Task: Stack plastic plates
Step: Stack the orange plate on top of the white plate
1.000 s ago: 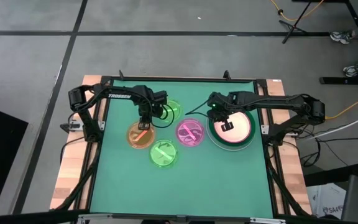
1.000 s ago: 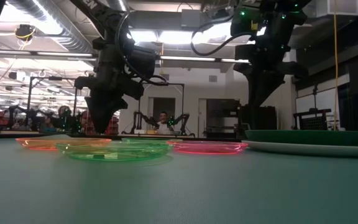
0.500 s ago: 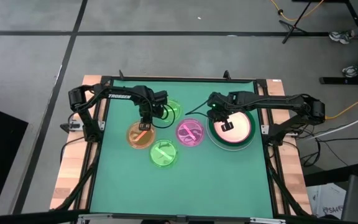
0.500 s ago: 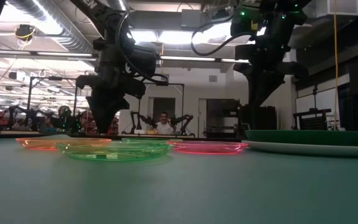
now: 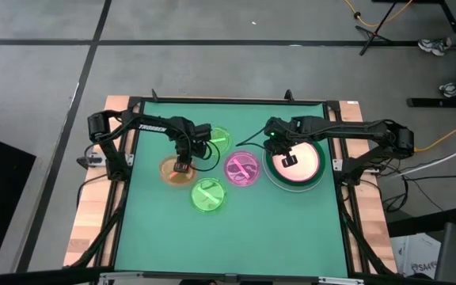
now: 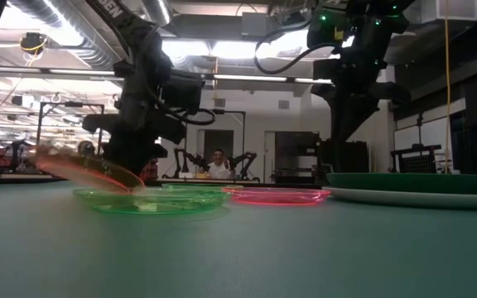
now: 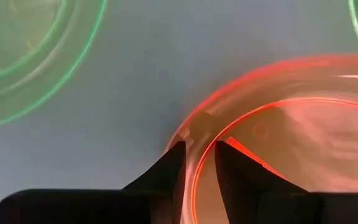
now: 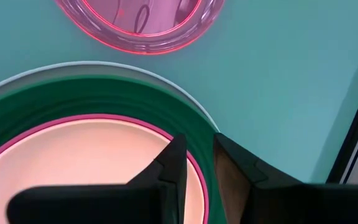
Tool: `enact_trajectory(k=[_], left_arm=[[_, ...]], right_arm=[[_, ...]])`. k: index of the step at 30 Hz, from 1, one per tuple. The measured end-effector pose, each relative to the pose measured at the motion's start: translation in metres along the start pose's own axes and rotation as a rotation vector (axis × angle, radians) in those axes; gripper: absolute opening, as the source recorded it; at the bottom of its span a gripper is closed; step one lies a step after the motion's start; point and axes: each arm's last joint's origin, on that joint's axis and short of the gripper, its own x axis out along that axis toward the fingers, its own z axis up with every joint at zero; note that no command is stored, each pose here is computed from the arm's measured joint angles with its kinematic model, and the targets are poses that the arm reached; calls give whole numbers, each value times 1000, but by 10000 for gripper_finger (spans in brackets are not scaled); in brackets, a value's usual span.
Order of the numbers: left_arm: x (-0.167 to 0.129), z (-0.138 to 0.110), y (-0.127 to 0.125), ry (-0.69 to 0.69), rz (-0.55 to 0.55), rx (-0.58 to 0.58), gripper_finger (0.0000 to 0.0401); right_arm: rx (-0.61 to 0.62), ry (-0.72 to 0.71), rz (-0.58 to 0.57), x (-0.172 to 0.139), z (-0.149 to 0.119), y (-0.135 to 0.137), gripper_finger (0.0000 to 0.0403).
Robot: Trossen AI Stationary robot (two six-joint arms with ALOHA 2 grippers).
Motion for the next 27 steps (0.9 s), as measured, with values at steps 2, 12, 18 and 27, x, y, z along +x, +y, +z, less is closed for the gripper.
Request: enact_trajectory(k=[2, 12, 18, 27], left_arm=[[3, -3, -1, -2, -1, 0, 80], [6, -5, -1, 6, -6, -5, 80], [6, -5, -1, 8, -5, -5, 78], [7, -5, -1, 8, 1, -13, 19]], right_arm=[[0, -4, -3, 0, 0, 0, 69], [0, -5, -4, 0, 1, 0, 69], [0, -5, -4, 0, 1, 0, 69], [0, -5, -4, 0, 1, 0, 69]])
